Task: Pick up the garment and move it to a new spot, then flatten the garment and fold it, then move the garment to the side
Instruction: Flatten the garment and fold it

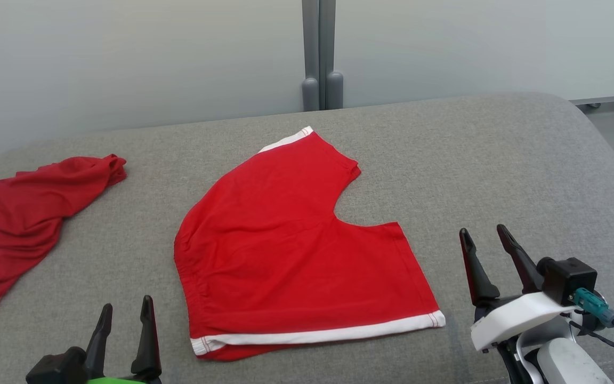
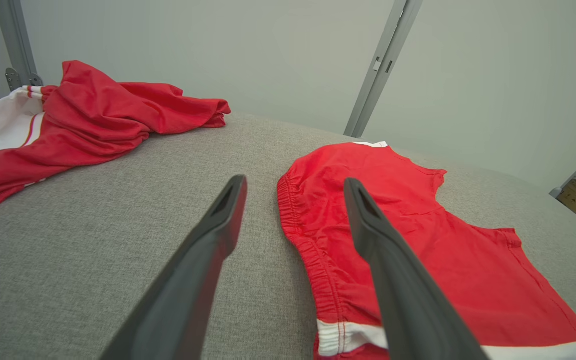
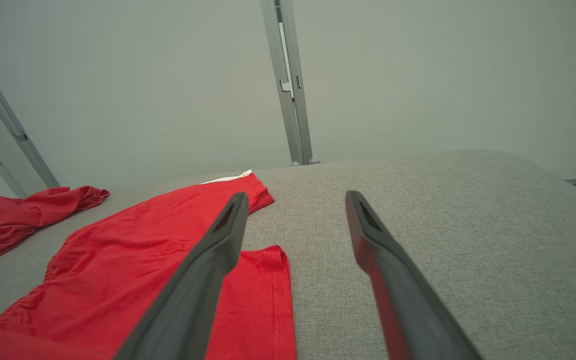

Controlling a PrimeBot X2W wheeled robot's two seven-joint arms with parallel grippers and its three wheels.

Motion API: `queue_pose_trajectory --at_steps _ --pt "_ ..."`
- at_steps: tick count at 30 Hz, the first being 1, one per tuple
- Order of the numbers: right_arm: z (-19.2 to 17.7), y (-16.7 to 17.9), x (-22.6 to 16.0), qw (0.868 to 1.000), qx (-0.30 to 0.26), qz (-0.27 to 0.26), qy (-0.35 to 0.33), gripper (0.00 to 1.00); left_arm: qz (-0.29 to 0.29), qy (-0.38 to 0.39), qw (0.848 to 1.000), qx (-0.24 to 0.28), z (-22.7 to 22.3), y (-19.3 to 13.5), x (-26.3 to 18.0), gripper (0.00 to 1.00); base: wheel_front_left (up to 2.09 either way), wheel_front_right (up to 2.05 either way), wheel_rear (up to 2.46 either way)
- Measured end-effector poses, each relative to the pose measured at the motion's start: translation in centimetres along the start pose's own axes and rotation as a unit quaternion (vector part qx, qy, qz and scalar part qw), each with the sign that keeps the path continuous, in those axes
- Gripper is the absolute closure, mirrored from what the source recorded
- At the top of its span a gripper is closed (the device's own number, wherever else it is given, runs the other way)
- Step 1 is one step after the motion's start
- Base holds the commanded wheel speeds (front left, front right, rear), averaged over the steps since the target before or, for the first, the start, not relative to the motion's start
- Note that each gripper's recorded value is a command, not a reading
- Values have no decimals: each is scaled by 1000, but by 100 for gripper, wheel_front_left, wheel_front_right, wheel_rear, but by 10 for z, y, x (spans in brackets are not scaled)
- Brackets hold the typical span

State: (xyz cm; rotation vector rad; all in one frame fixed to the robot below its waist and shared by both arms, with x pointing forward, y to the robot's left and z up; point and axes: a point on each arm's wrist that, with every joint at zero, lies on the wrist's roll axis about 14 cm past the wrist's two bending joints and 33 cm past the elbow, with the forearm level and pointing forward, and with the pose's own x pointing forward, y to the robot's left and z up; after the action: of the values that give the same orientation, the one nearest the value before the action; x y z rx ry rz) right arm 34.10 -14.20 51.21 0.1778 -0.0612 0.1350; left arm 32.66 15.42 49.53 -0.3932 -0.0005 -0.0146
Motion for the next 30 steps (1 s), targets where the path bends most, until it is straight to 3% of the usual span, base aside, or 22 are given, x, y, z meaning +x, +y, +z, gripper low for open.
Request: queue_pose_trajectory --at_steps 18,30 --pt "1 0 1 1000 0 0 -2 0 -2 5 1000 9 -4 2 -3 0 0 0 0" --pt "-44 -6 -19 997 -7 5 72 0 -37 136 990 9 -75 -11 -24 0 0 0 0"
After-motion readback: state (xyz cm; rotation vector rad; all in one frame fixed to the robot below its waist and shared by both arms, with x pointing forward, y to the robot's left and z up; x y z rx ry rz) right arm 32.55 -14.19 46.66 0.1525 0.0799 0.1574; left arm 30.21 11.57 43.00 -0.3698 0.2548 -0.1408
